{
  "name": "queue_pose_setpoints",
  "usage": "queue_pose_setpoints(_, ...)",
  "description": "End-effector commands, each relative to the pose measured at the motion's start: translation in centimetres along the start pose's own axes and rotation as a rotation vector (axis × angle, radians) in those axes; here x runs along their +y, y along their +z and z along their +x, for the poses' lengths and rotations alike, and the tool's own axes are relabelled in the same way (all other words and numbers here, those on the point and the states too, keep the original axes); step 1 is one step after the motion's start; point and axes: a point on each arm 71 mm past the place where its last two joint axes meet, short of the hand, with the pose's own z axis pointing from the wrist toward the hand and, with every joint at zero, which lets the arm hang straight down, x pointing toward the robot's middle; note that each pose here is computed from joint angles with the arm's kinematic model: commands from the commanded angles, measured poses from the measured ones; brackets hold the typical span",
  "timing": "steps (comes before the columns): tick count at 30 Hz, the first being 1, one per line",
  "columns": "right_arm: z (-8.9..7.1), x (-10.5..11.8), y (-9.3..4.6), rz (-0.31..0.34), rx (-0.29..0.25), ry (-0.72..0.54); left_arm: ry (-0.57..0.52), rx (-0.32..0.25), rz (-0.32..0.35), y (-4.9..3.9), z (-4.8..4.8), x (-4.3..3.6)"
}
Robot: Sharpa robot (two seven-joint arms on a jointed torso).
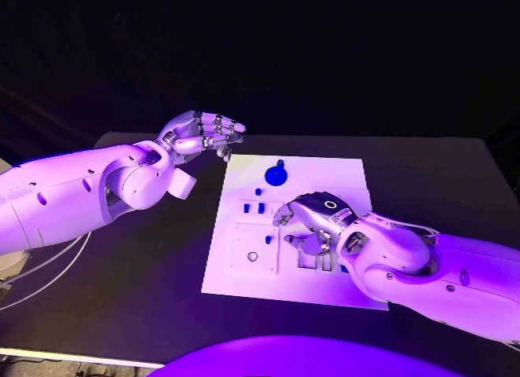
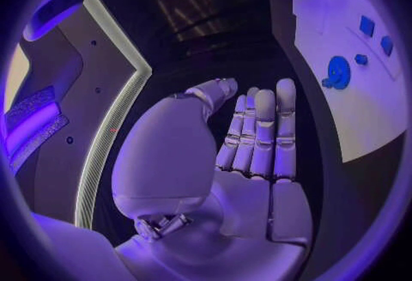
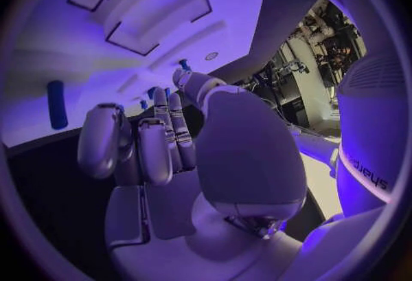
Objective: Assemble the parts on the task board
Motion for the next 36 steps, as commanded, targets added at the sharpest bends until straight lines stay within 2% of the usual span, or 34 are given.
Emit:
queue_pose_setpoints(1, -1.4, -1.1, -0.6, 0.059, 0.005, 0.095, -0.011, 0.010, 0.003, -0.07, 0.02, -0.06)
queue_pose_setpoints(6, -3.5, -3.3, -1.7, 0.121, 0.020, 0.109, -0.010, 0.006, 0.004, -0.18, -0.15, -0.07)
queue_pose_setpoints(12, -4.7, -5.2, -2.2, 0.164, 0.020, 0.089, -0.011, 0.006, 0.007, -0.17, -0.12, -0.07)
queue_pose_setpoints(18, -4.8, -6.6, -2.1, 0.188, 0.034, 0.023, -0.010, 0.004, 0.010, -0.18, -0.14, -0.07)
queue_pose_setpoints(24, -4.4, -7.5, -1.8, 0.211, 0.071, -0.032, -0.007, -0.003, 0.016, -0.23, -0.20, -0.13)
queue_pose_setpoints(36, -3.7, -7.7, -1.3, 0.210, 0.103, -0.053, -0.006, -0.010, 0.017, -0.26, -0.28, -0.13)
